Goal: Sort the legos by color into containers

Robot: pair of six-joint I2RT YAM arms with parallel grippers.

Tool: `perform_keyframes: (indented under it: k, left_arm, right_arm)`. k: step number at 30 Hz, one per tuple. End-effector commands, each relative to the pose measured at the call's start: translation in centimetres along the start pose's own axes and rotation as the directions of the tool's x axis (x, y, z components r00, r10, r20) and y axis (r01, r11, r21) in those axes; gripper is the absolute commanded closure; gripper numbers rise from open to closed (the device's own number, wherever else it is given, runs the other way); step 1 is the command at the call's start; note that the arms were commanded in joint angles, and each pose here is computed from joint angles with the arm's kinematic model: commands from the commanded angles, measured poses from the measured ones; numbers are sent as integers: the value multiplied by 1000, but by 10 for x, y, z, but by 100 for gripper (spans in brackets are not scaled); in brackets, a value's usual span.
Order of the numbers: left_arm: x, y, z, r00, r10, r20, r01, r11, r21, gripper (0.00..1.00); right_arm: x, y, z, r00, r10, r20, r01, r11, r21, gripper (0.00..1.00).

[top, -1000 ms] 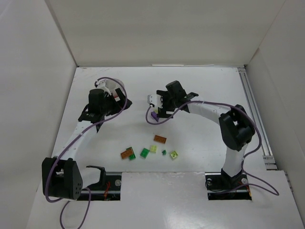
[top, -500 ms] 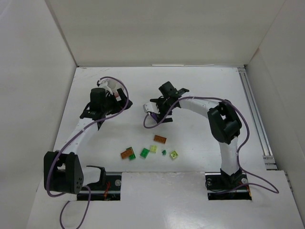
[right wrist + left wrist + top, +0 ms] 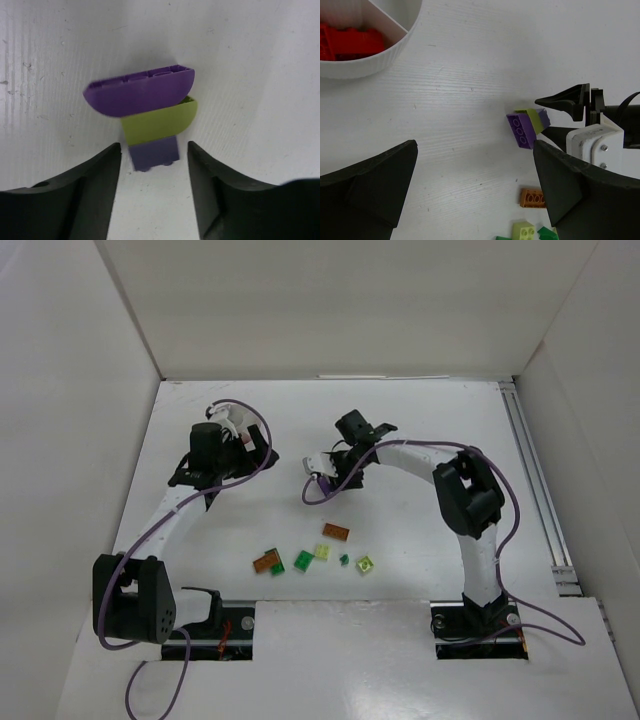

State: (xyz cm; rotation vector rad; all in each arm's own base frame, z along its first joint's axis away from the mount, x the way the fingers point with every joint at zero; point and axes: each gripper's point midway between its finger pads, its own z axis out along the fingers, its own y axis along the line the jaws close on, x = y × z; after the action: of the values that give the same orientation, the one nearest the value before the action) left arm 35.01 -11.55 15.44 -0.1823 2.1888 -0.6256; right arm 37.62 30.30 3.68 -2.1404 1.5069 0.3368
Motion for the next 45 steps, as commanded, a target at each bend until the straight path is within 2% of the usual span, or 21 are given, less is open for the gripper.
perform_keyframes:
  k: [1, 3, 6, 9, 12, 13, 15, 18, 19, 20, 23, 29, 34, 37, 45]
  left_arm:
    - [-24, -18, -4, 998, 41, 57, -45, 997, 62, 0]
    - [-25, -21, -4, 997, 44, 60, -48, 996, 75, 0]
    - [-24, -25, -5, 997, 47, 58, -53, 993, 102, 0]
    - [-21, -26, -4, 997, 48, 52, -53, 992, 114, 0]
    - [-14, -23, -5, 998, 45, 42, -49, 993, 109, 0]
    - [-14, -23, -5, 999, 36, 41, -40, 993, 109, 0]
    - [-13, -23, -7, 998, 36, 42, -40, 993, 110, 0]
    - [-14, -24, -9, 998, 38, 50, -44, 993, 113, 0]
    - [-14, -24, -9, 998, 38, 50, -44, 993, 113, 0]
    - [-14, -24, -9, 998, 38, 50, -44, 993, 113, 0]
    - [-14, -24, -9, 998, 38, 50, -44, 993, 113, 0]
    - [-12, -29, -10, 999, 40, 38, -45, 989, 140, 0]
    - [-4, -42, -11, 998, 52, 18, -55, 972, 229, 0]
    - [8, -58, -16, 996, 85, -4, -78, 933, 351, 0]
    - [37, -97, -35, 988, 133, -73, -54, 755, 653, 0]
  right_arm:
    - [-2, -8, -3, 1000, 8, 20, -8, 1000, 4, 42]
    - [-2, -7, -3, 1000, 17, 20, -17, 1000, 4, 51]
    - [-18, -14, -10, 997, 4, 81, -6, 1000, 30, 52]
    - [-26, -8, -9, 994, 8, 112, -10, 1000, 14, 33]
    - [-29, -2, -6, 991, 23, 134, -22, 1000, -6, 27]
    - [-27, 2, -6, 991, 39, 129, -37, 999, -19, 20]
    - [-29, 6, -1, 991, 48, 127, -44, 998, -34, 20]
    - [-23, 5, 4, 995, 64, 82, -63, 998, -21, 33]
    - [-23, 4, 5, 994, 75, 82, -73, 997, -22, 37]
    - [-24, 3, 5, 992, 91, 85, -90, 996, -16, 46]
    - [-25, 1, 7, 988, 124, 93, -124, 992, -3, 57]
    - [-30, -3, -6, 982, 125, 140, -133, 990, 48, 60]
    - [-52, -13, -36, 974, 97, 206, -125, 984, 127, 61]
    - [-61, -16, -61, 966, 87, 244, -133, 975, 178, 61]
    - [-102, -21, -129, 917, 63, 395, -201, 925, 321, 61]
